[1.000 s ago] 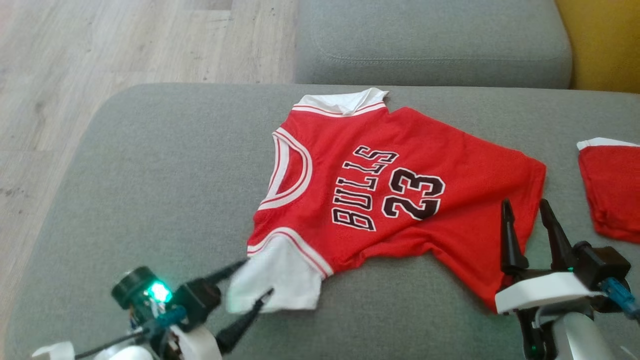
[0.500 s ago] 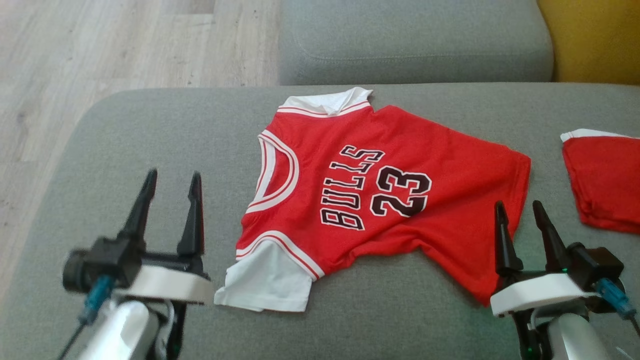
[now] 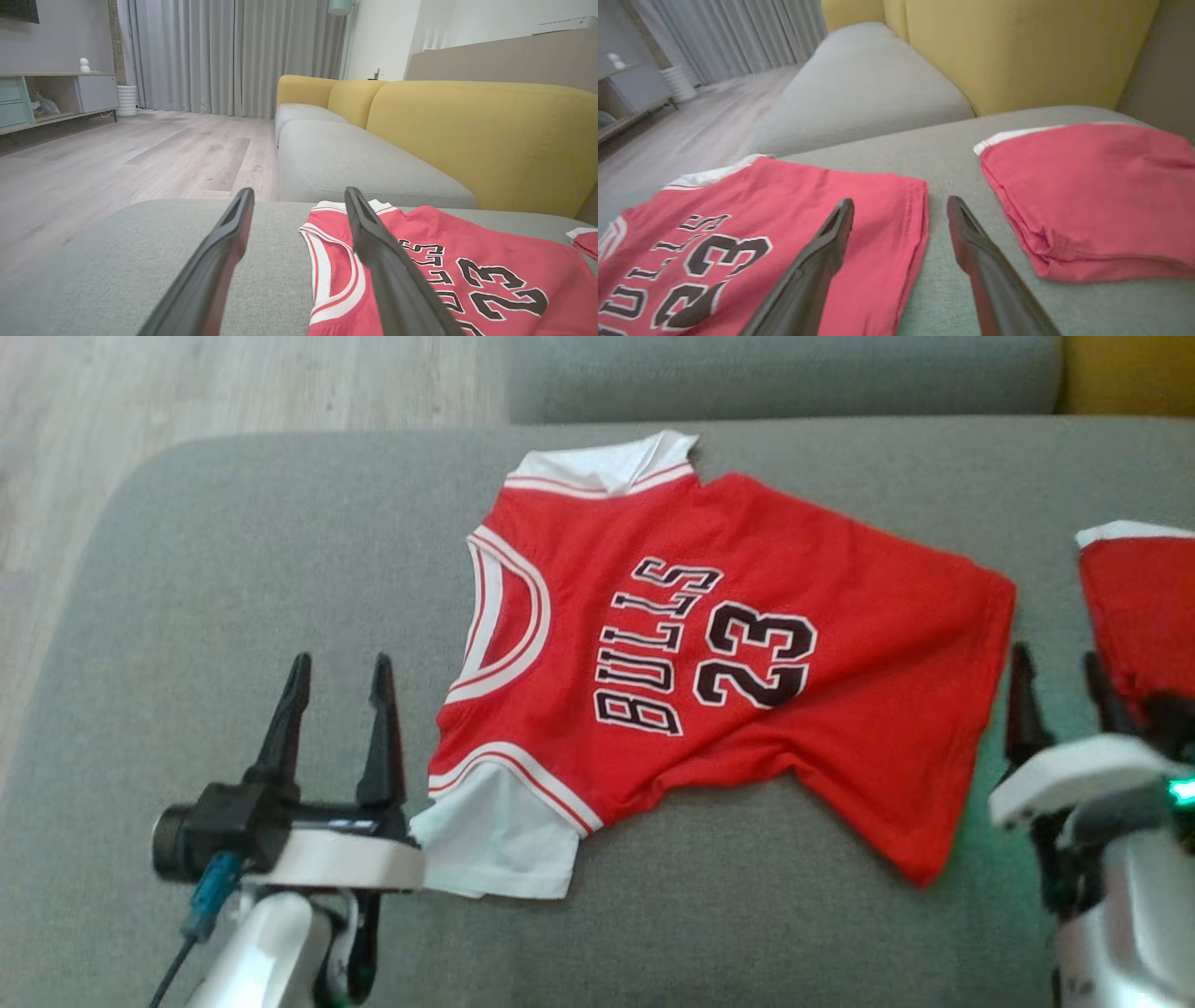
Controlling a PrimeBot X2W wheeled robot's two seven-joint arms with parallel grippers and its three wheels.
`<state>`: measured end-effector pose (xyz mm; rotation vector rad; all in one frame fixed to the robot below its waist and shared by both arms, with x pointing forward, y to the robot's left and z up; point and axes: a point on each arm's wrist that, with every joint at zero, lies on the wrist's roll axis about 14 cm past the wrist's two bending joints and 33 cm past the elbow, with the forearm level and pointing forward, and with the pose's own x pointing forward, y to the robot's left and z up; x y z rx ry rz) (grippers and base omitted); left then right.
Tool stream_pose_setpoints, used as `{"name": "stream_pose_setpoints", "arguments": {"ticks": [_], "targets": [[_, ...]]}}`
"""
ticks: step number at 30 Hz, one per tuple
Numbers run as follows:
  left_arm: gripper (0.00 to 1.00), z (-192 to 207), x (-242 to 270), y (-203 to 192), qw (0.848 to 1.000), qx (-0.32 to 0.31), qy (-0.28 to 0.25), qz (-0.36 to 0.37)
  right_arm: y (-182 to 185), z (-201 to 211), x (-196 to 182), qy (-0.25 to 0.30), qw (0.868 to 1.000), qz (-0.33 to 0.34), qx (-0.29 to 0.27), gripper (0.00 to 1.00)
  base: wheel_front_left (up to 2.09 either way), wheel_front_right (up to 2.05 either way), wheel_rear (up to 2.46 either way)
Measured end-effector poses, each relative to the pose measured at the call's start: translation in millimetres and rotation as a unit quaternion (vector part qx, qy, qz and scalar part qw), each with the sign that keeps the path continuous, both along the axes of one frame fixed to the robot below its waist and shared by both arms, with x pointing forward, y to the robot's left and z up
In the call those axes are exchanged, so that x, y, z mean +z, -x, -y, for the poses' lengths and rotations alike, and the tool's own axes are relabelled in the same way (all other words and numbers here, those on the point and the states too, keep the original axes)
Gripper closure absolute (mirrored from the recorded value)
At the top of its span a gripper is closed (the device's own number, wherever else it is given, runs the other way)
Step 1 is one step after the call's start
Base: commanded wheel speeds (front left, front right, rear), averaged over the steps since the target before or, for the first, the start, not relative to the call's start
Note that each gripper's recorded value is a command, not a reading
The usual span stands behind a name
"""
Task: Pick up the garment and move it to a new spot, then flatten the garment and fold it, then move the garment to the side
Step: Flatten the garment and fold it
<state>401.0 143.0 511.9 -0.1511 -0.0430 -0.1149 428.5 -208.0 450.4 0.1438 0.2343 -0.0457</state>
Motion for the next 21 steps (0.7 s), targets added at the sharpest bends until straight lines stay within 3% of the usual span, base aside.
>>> {"name": "stream_pose_setpoints", "arguments": {"ticks": [7, 12, 16, 17, 18, 21], "targets": [[0.0, -2, -17, -4, 1.0, 0.006, 0.005, -0.021, -12, -2, -47, 0.008, 0.994, -0.107, 0.003, 0.0, 0.0, 0.0, 0.0], [0.0, -6, -31, -6, 0.999, 0.014, 0.004, -0.039, -11, -16, -85, -0.048, 0.981, -0.187, 0.002, 0.0, 0.0, 0.0, 0.0], [0.0, -10, -34, -9, 0.999, 0.021, 0.004, -0.041, -26, -24, -88, -0.062, 0.978, -0.199, 0.009, 0.02, 0.0, 0.0, 0.0], [0.0, -9, -35, -9, 0.999, 0.021, 0.004, -0.042, -29, -27, -88, -0.055, 0.978, -0.201, 0.016, 0.65, 0.0, 0.0, 0.0], [0.0, -10, -35, -10, 0.999, 0.023, 0.004, -0.042, -31, -29, -88, -0.045, 0.978, -0.2, 0.023, 1.0, 0.0, 0.0, 0.0], [0.0, -11, -33, -14, 0.999, 0.024, 0.006, -0.038, -35, -28, -86, -0.002, 0.981, -0.189, 0.04, 1.0, 0.0, 0.0, 0.0]]}}
